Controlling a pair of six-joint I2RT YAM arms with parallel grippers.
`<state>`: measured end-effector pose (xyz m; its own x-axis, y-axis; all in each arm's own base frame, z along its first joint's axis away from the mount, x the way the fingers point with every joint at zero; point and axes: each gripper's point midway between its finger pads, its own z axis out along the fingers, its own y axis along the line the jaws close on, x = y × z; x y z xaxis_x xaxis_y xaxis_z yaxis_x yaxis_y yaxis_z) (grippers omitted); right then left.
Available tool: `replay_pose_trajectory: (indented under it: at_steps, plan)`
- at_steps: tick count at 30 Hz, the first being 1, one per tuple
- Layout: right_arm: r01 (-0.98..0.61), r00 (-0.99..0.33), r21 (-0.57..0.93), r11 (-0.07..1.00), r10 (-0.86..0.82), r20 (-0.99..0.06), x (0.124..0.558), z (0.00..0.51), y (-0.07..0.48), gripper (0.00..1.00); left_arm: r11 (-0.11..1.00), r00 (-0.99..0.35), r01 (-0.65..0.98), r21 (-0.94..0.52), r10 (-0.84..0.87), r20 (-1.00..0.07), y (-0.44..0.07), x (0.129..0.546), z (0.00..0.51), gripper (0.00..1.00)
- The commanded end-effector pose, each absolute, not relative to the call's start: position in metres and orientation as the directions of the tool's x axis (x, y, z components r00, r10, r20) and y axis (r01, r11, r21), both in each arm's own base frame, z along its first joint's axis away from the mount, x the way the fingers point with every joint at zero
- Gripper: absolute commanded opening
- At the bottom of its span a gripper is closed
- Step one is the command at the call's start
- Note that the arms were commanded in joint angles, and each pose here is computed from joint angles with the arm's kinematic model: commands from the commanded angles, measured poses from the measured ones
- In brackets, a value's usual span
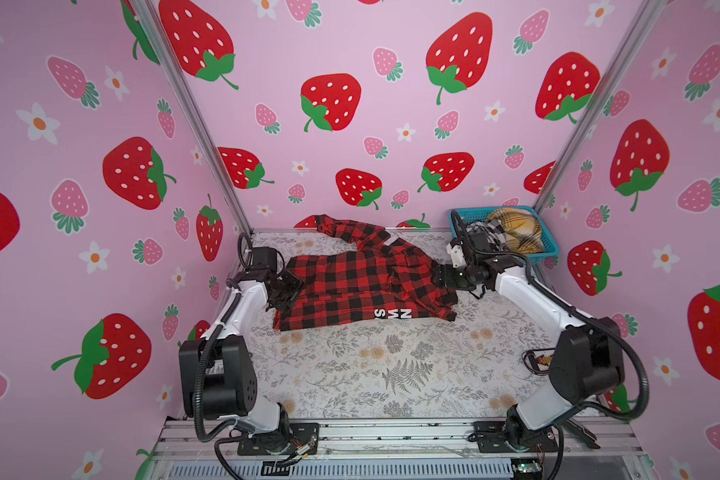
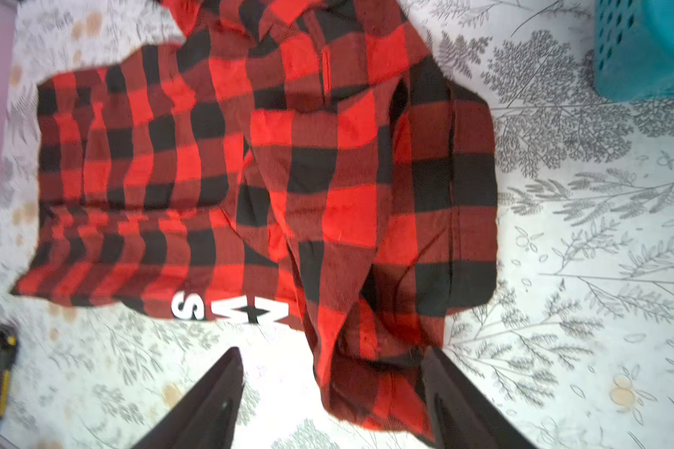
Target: Fold and stack the long sleeve shirts
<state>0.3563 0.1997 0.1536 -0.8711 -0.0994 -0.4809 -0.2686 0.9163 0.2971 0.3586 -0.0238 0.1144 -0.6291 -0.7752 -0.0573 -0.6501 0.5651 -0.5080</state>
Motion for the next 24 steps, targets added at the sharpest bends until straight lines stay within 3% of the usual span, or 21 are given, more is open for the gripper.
replay_pose_trajectory:
  at_steps: [1,7,13,16,20,24]
  plan:
    - [-0.291,-0.885,0.183,0.939,-0.192,-0.423,0.330,0.121,0.186,0.79,0.566,-0.637,-0.693,-0.446,-0.771,0.010,-0.023,0.339,0.085,0.64]
    - [-0.347,-0.875,0.122,0.930,-0.274,-0.400,0.322,0.111,0.200,0.76,0.570,-0.636,-0.684,-0.456,-0.772,-0.010,-0.021,0.348,0.096,0.66]
    - [-0.382,-0.862,0.092,0.919,-0.319,-0.393,0.326,0.107,0.217,0.61,0.568,-0.636,-0.675,-0.472,-0.771,-0.019,-0.021,0.367,0.103,0.62]
    - [-0.388,-0.861,0.091,0.917,-0.326,-0.391,0.330,0.105,0.224,0.53,0.563,-0.635,-0.681,-0.468,-0.772,-0.006,-0.020,0.378,0.095,0.56]
    - [-0.389,-0.866,0.082,0.917,-0.334,-0.372,0.331,0.098,0.228,0.28,0.562,-0.644,-0.697,-0.447,-0.764,0.044,-0.025,0.384,0.068,0.41]
    - [-0.377,-0.875,0.069,0.924,-0.331,-0.352,0.318,0.093,0.218,0.11,0.557,-0.643,-0.722,-0.410,-0.759,0.101,-0.029,0.363,0.039,0.22]
